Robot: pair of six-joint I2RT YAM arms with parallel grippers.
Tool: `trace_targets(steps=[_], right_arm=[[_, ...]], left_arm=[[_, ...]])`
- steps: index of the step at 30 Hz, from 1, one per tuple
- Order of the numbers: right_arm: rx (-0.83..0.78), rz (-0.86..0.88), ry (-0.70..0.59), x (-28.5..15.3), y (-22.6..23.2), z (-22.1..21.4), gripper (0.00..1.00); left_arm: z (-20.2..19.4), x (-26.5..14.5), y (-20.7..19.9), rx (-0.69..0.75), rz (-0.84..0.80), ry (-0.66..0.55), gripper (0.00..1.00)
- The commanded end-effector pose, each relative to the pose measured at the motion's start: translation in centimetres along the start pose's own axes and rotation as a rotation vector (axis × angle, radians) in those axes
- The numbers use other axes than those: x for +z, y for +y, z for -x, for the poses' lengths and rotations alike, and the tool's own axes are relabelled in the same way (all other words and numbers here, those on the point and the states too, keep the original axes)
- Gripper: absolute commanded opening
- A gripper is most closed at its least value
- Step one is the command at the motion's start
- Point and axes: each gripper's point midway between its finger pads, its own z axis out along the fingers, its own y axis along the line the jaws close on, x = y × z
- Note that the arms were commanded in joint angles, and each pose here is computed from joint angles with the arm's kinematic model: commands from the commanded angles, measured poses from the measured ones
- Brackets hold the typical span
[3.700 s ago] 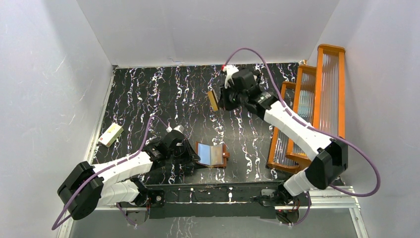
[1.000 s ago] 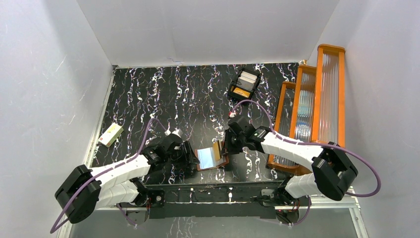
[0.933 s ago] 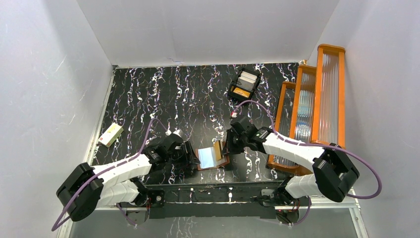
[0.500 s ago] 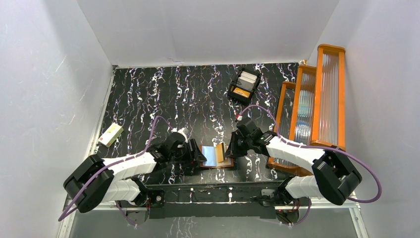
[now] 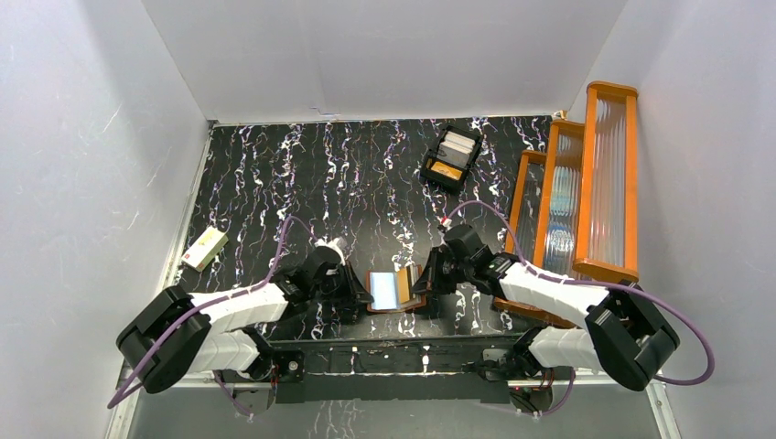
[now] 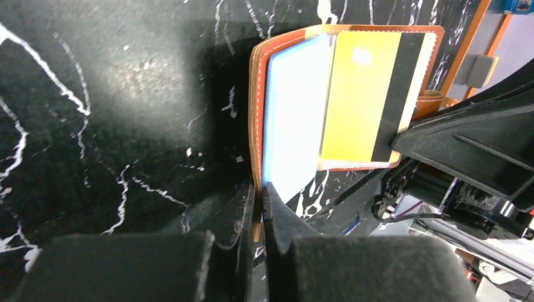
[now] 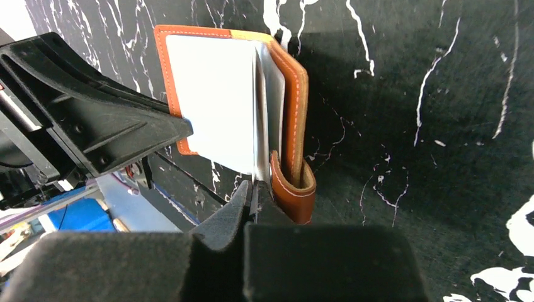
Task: Put the credit cards into the card holder
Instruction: Insert the credit card into the card holder.
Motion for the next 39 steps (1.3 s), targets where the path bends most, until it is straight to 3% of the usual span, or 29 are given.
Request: trace_targets(steps=[1,13,30,39], right_arm=[[0.027,0.108,-0.018,0.2,1.8,0.4,0.0],[0.005,0.189,-0.048,-0.2,3.2,0.8,0.0],[0.018,0.113,-0.001,1.4,0.6,-0.4,0.0],[0.022,0.204,0.022,1.5,1.8,-1.0,0.0]], left_arm=[[-0.4,-0.4,1.5,-0.023,0.031,-0.013,0.0],[-0.6,-0.6,2.3,-0.028,0.055,-0.018,0.0],[-0.9,-0.8,3.2,-0.036,0.087,-0.02,0.0],[-1.0,-0.7,3.6,-0.039,0.095,-0.019,0.0]])
